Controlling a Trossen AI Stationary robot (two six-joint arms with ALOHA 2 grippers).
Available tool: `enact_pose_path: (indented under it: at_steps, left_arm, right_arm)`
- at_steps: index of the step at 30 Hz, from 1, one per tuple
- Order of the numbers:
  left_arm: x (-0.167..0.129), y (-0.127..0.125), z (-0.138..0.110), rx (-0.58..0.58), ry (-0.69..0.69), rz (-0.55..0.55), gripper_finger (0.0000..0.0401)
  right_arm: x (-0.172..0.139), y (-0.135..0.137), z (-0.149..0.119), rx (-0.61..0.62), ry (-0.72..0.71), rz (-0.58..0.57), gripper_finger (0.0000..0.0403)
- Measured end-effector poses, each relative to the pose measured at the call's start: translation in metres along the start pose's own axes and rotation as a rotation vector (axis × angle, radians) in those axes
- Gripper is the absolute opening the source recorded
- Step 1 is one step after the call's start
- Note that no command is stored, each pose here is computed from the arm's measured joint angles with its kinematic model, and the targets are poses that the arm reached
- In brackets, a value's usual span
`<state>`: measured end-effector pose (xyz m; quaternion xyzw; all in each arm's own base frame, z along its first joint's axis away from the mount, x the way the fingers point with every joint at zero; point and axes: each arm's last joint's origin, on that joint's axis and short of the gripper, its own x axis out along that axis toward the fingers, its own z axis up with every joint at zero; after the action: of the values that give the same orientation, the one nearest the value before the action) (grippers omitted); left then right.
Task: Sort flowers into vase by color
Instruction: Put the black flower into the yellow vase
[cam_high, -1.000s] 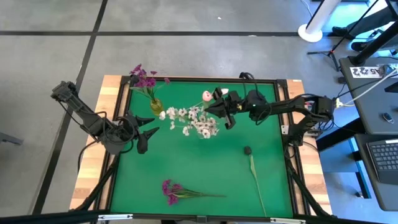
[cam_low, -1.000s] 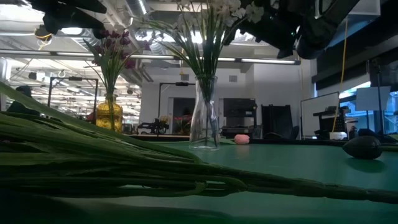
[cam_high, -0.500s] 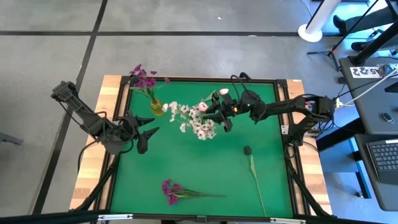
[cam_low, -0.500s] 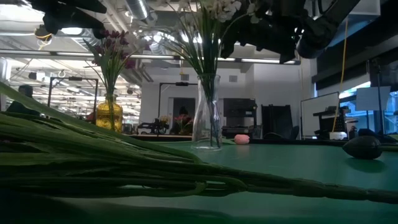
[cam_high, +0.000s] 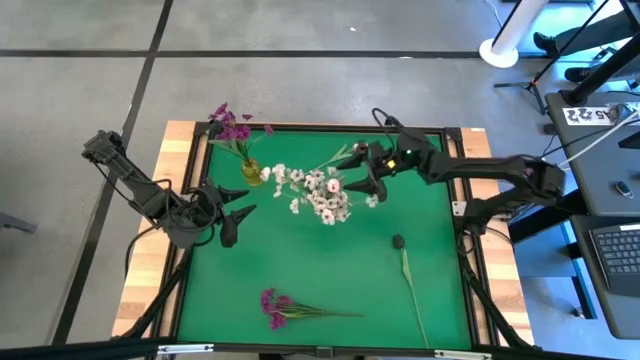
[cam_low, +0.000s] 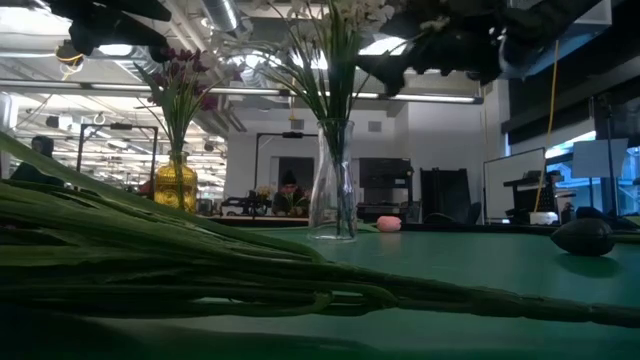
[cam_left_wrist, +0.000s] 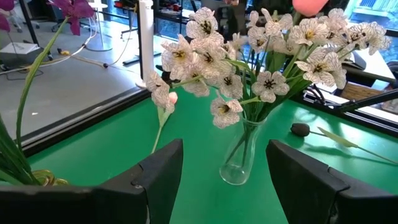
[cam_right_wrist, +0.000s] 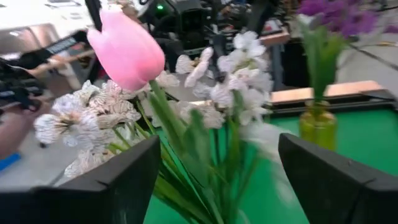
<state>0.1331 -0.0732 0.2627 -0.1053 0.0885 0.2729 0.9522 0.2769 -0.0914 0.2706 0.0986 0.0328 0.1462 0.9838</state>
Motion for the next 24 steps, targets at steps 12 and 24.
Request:
enact_pose_path:
  at_steps: [12,24]
  left_arm:
    - [0.0,0.0,0.0,0.004,0.0,0.0,0.0227]
    - [0.0,0.0,0.0,0.005,0.0,0.001,0.0227]
  right_arm:
    - [-0.061,0.032,0.005,0.047,0.289,-0.353,0.0328]
    - [-0.086,0.062,-0.051,0.596,0.821,-0.551,0.0328]
